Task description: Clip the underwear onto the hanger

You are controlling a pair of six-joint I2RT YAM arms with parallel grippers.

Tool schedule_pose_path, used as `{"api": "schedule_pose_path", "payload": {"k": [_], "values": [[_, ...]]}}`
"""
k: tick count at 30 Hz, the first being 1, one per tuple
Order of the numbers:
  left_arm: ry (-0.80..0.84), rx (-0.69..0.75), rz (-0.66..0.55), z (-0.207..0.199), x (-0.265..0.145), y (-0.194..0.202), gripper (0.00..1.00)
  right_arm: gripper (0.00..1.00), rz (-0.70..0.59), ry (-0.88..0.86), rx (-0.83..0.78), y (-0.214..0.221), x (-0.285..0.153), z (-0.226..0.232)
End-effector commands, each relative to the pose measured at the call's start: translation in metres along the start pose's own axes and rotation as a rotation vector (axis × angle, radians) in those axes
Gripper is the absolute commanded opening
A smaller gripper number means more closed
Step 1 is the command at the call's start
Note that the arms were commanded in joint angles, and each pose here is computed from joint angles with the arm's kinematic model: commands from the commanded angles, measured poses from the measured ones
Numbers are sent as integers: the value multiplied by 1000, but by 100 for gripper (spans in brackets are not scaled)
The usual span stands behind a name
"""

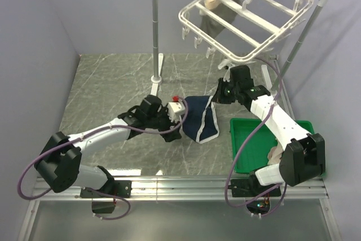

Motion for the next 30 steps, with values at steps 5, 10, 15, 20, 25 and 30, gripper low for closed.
{"api": "schedule_pose_path", "payload": {"k": [5,10,15,20,25,30], "values": [[-56,464,-49,-15,39,-18,73,0,-7,-9,-40,5,1,-2],[-6,658,-29,-26,62,-26,69,0,58,41,-69,15,8,-10],[27,679,-35,-27,91,-43,66,0,98,82,-89,24,13,-16],[48,696,-13,-23,111,-45,63,0,117,96,-95,28,14,-20],[110,690,31,-20,125,-34,61,0,126,94,-96,26,14,-20],[122,659,50,-19,134,-30,64,0,135,88,-96,26,16,-20]]}}
Point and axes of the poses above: each gripper's point midway between its finger pads, its own x axis out along the fingers, its own z axis along the line the jaws close on, y = z × x, the point moved 10 cm from there along -x, back along the fingers, and after that the axes turned 11 degrees about -x, right-handed, at the moved point
